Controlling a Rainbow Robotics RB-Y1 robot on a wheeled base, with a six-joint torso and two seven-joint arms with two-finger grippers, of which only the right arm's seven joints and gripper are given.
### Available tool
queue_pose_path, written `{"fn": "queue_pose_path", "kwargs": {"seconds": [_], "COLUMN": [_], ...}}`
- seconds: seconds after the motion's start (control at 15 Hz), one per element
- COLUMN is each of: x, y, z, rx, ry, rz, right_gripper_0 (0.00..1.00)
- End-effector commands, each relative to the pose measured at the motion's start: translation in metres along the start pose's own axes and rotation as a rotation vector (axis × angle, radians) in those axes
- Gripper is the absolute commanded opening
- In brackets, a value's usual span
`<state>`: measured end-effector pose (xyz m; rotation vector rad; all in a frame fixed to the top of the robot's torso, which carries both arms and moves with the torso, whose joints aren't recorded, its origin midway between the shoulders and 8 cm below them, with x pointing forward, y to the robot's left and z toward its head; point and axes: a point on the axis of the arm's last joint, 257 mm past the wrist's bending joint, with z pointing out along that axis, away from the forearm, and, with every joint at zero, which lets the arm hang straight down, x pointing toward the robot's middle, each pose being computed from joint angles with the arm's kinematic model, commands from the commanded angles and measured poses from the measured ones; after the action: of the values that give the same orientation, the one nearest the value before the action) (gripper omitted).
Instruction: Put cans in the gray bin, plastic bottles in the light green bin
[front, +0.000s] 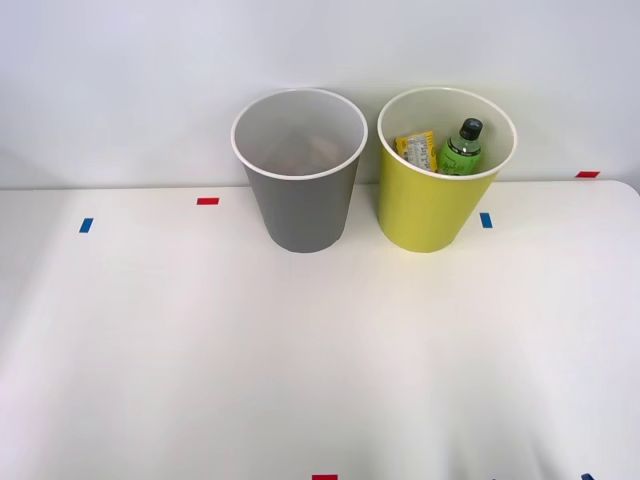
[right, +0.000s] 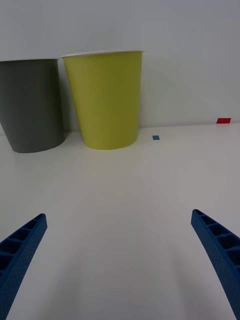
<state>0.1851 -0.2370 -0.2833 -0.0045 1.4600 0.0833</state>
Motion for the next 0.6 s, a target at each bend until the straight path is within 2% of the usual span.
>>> {"fn": "queue_pose_path", "kwargs": {"seconds": [0.07,0.6], "x": [0.0000,0.0000], "y": [0.0000,0.0000], "z": [0.0000,0.0000], "rx": [0.000,0.000], "ry": [0.000,0.000], "rz": [0.000,0.000], "right_gripper_0": [1.00,1.00]}}
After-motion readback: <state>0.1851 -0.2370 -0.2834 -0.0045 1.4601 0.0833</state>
